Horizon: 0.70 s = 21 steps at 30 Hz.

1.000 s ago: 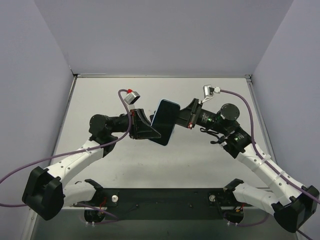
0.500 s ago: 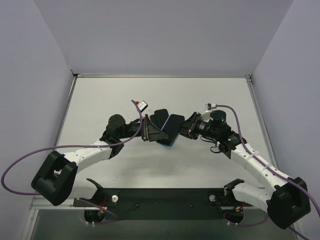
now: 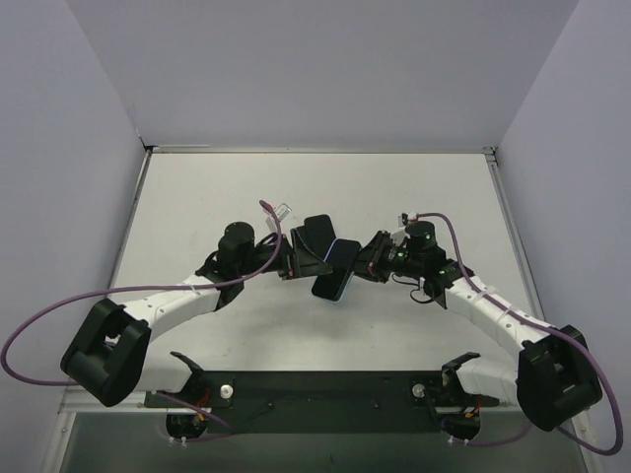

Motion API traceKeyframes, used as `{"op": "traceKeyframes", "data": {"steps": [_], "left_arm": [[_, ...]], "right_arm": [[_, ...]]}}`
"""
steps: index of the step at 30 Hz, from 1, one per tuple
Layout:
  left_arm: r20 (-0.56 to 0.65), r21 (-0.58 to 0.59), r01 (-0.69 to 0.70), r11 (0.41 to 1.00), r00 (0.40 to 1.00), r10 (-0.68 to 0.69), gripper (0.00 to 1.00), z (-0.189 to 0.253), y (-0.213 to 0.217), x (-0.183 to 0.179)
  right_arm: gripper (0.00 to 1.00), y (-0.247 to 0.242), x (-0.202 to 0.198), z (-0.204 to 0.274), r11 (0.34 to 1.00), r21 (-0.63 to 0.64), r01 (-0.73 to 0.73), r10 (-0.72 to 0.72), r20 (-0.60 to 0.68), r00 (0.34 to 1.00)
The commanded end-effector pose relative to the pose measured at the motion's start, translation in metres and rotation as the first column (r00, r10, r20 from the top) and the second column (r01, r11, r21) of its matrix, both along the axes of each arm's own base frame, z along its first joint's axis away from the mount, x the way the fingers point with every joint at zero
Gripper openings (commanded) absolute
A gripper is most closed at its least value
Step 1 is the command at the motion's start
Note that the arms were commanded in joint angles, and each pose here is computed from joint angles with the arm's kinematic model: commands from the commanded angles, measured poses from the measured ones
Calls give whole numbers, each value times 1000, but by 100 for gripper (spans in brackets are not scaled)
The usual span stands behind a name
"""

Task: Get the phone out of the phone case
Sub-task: Remove the phone case from the phone.

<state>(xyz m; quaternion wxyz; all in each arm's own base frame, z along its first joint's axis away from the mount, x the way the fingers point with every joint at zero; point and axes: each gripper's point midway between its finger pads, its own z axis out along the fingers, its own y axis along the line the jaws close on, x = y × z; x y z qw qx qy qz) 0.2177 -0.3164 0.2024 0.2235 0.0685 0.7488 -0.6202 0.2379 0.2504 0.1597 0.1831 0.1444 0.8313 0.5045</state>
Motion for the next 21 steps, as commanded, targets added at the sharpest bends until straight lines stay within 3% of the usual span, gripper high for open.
{"op": "traceKeyframes", "data": {"steps": [1, 9, 16, 19, 21], "left_arm": [[197, 0, -57, 998, 979, 56, 91, 33, -1, 24], [96, 92, -35, 995, 995, 26, 91, -18, -14, 24], [61, 203, -51, 978, 997, 39, 91, -52, -12, 21], [72, 320, -64, 945, 996, 43, 91, -63, -16, 18], [66, 430, -93, 898, 995, 71, 91, -80, -13, 16]], "right_arm": [[0, 5, -8, -13, 995, -4, -101, 101, 34, 994], [0, 13, -19, -71, 975, 21, -223, 224, -51, 973], [0, 13, -27, -105, 970, 30, -240, 242, -120, 963], [0, 10, -27, -110, 973, 6, -232, 230, -146, 962], [0, 0, -32, -124, 973, -79, -216, 196, -210, 958]]}}
